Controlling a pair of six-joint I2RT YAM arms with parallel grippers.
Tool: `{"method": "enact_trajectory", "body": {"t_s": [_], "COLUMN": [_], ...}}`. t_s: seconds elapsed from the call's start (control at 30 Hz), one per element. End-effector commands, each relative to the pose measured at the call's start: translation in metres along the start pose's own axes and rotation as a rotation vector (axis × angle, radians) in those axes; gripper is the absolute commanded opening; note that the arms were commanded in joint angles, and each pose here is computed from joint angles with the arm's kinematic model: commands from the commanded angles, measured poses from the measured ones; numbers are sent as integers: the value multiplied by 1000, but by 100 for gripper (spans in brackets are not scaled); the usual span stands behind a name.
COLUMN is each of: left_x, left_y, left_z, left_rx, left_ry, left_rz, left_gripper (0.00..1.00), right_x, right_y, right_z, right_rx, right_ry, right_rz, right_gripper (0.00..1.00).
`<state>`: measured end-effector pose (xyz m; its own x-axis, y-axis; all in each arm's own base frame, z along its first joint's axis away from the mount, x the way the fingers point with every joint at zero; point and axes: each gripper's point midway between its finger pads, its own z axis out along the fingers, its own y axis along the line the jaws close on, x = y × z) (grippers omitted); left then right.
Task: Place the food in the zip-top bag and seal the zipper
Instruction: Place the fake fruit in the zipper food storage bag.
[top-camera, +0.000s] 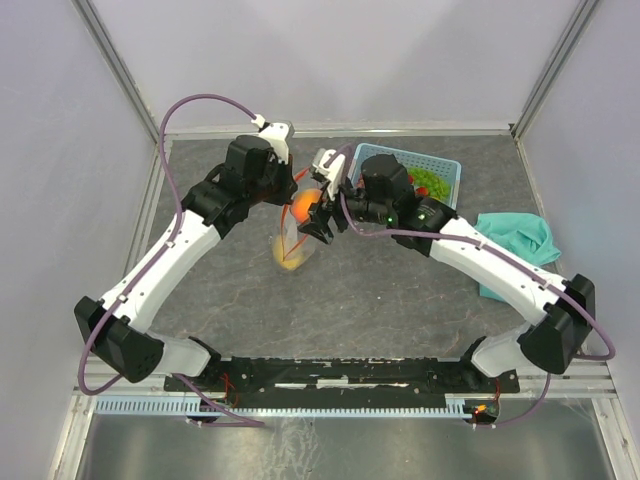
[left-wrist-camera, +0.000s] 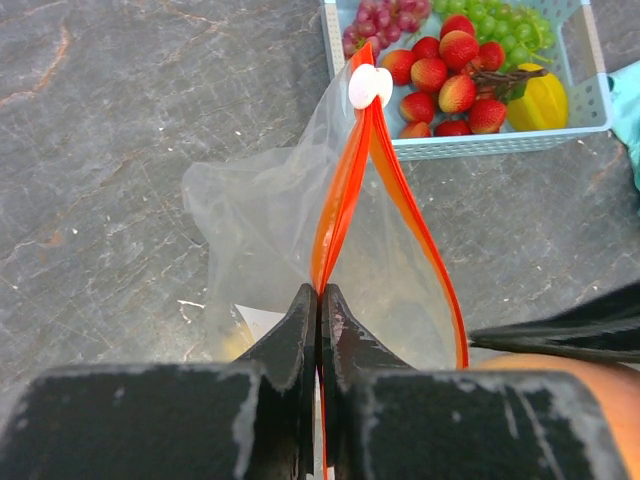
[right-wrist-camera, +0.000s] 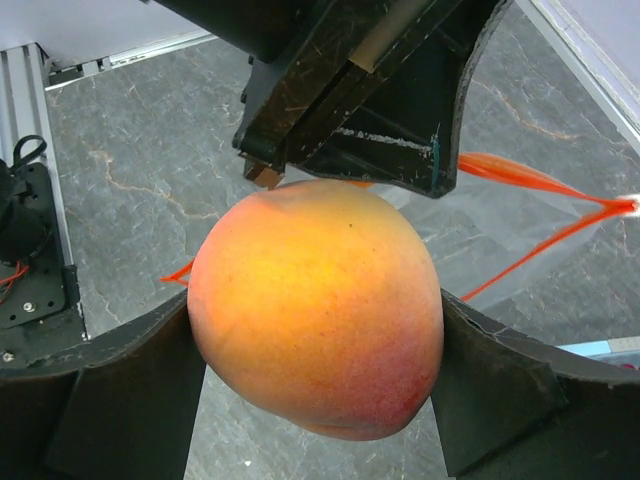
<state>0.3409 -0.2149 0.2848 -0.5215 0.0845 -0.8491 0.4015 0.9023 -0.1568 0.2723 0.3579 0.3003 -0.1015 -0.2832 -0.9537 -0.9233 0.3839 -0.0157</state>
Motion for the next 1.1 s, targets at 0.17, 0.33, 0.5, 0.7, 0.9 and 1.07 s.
{"method": "enact_trajectory", "body": {"t_s": [0.17,0.33,0.5,0.7,0.9,1.07], "left_x": [-26,-27,-25,-19,-14,-12], "left_y": [-17,-20,-25,-38,-41,-39], "left_z": [-18,-21,-22,-23,-21,-17], "left_rx": [93,109,142,219,233,219], "left_ry": [-79,-81,-73,-51,-35,-26], "left_rz": [39,39,48,55,49,32], "left_gripper": [3,3,3,3,3,3], "right_x": [9,40,60,59,58,58], "right_y": [-13,-28,-37,-49,-64,-68], "right_z": [27,35,40,47,48,43], "right_rx": [43,121,169,240,333,372], "right_ry": [-12,61,99,63,53,53], "right_rz": [-57,-36,0,63,116,129], "right_gripper": [67,67,68,78,89,97]}}
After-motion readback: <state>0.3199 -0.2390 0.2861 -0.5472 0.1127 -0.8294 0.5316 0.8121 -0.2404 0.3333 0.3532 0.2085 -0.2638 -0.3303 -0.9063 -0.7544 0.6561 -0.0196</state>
